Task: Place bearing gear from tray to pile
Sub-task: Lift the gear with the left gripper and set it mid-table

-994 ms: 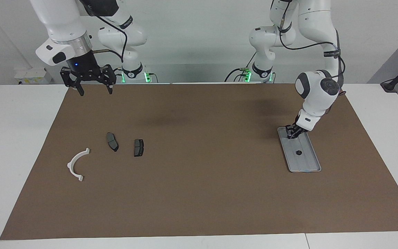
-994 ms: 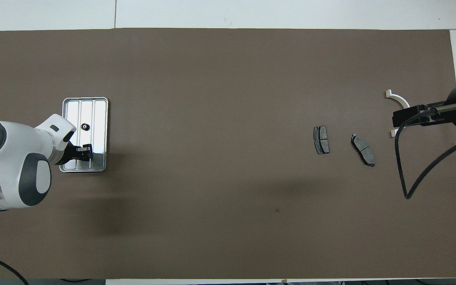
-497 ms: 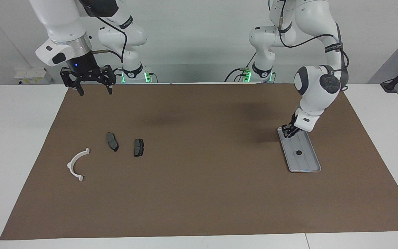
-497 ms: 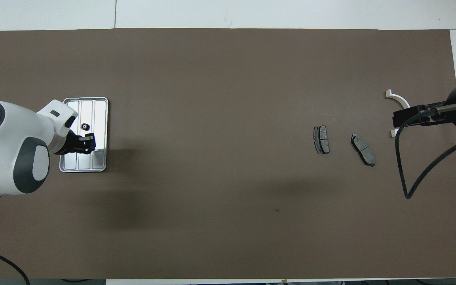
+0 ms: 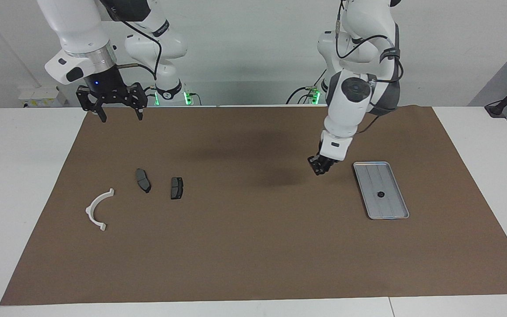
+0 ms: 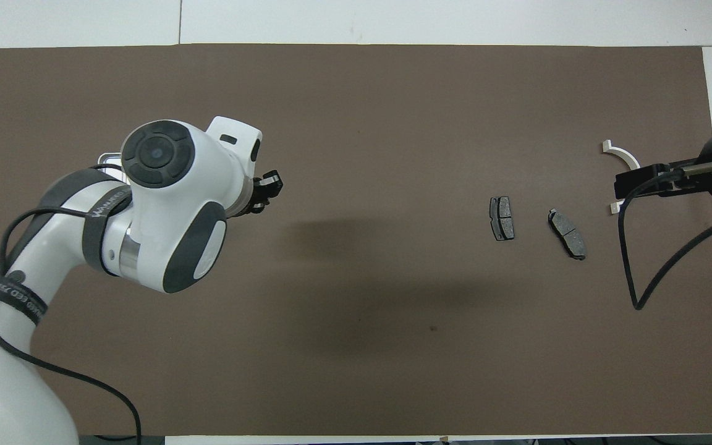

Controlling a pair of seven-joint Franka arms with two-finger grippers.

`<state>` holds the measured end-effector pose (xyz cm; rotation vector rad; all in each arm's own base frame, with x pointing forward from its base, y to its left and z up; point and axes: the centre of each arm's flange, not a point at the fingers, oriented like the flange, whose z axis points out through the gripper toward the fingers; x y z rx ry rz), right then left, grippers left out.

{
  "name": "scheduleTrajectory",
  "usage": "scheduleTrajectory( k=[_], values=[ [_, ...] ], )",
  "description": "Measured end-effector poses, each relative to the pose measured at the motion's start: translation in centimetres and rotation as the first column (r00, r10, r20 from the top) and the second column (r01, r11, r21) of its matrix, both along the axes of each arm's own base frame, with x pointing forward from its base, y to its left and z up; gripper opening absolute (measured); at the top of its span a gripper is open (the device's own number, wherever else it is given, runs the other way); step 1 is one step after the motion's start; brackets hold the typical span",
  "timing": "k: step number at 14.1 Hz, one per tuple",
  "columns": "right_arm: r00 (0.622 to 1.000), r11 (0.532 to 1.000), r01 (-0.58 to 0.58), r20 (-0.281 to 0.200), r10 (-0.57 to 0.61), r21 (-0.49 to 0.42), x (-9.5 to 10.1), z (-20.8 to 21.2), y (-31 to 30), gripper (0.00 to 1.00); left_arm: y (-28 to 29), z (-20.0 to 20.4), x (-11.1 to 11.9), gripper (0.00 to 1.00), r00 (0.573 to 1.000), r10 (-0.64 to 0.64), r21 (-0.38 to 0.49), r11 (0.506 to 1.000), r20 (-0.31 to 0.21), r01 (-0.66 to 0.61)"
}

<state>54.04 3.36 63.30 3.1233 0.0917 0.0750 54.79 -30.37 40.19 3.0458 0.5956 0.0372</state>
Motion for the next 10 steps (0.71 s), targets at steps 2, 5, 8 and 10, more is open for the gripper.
scheduleTrajectory(
  k=[2,5,8,10],
  values=[
    [1.0,1.0,0.0,0.0,0.0,0.0,0.0,0.0,0.0,1.0,-3.5,-3.6,0.2,0.35,0.999,0.037,0.0,0.999,-0.004,-0.037],
    [1.0,1.0,0.0,-0.001,0.0,0.0,0.0,0.0,0.0,1.0,-4.7,-8.2,0.5,0.35,0.998,0.061,0.014,0.998,-0.022,-0.06],
    [1.0,1.0,0.0,-0.001,0.0,0.0,0.0,-0.1,0.0,1.0,-4.2,-8.8,0.7,0.35,0.997,0.069,0.023,0.997,-0.028,-0.068],
    [1.0,1.0,0.0,-0.003,0.0,0.0,0.0,-0.2,0.0,1.0,-4.2,-9.0,0.6,0.35,0.997,0.069,0.024,0.997,-0.03,-0.069]
  ],
)
